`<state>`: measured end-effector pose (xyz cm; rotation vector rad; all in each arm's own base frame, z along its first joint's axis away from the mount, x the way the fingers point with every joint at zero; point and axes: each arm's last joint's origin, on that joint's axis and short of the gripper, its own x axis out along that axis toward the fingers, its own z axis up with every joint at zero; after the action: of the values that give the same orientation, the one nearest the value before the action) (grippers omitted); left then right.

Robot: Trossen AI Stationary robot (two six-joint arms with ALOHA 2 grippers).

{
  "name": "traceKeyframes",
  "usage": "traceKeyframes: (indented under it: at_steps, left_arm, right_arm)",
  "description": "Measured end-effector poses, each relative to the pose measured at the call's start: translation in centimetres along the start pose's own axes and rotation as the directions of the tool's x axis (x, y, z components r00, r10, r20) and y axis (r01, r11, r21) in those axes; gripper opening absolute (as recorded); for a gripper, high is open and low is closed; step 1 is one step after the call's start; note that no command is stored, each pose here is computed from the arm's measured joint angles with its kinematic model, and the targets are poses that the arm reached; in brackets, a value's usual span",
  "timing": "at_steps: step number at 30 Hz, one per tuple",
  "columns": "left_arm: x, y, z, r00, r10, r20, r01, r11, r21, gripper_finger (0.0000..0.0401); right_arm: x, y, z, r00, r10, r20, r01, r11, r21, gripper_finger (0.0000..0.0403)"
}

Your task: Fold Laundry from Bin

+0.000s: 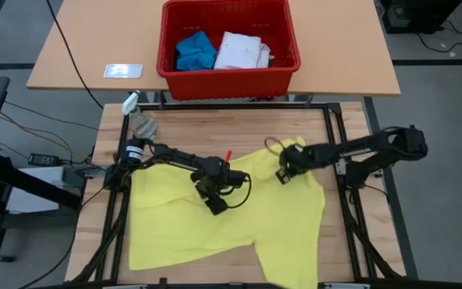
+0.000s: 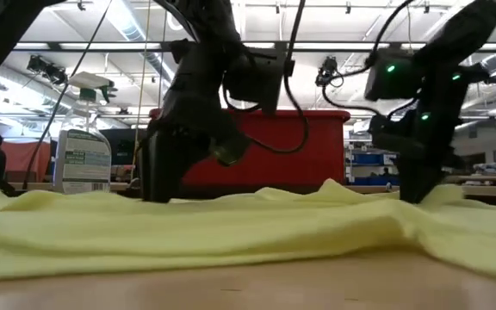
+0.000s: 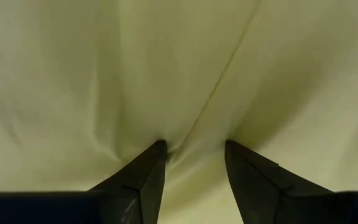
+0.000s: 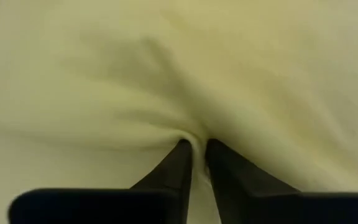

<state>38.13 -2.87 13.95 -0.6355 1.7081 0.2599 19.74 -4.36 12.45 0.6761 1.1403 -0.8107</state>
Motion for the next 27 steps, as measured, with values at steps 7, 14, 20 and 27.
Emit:
traceKeyframes:
  at_steps: [7, 14, 20, 27]
  left_arm:
    - [-1.6, 0.4, 1.6, 0.990, -0.079, 0.119, 0.092, 0.989, -0.112, 0.0171]
    - [-5.8, 2.8, 0.3, 0.992, -0.058, 0.110, 0.066, 0.996, -0.068, 0.0172]
    - [-7.8, 6.1, -1.9, 0.991, 0.128, 0.036, -0.130, 0.991, 0.043, 0.0172]
    - [-1.8, 10.5, -7.7, 0.972, 0.196, -0.126, -0.175, 0.971, 0.161, 0.0172]
  right_arm:
    - [0.8, -4.8, 4.3, 0.999, -0.005, 0.051, 0.001, 0.998, 0.069, 0.0049]
    - [0.1, -6.8, 5.7, 0.990, 0.095, 0.100, -0.110, 0.982, 0.155, 0.0066]
    - [-1.6, -6.2, 5.5, 0.974, 0.172, 0.148, -0.203, 0.951, 0.232, 0.0109]
    - [-4.6, -2.6, 4.9, 0.869, 0.431, 0.243, -0.492, 0.806, 0.328, 0.0150]
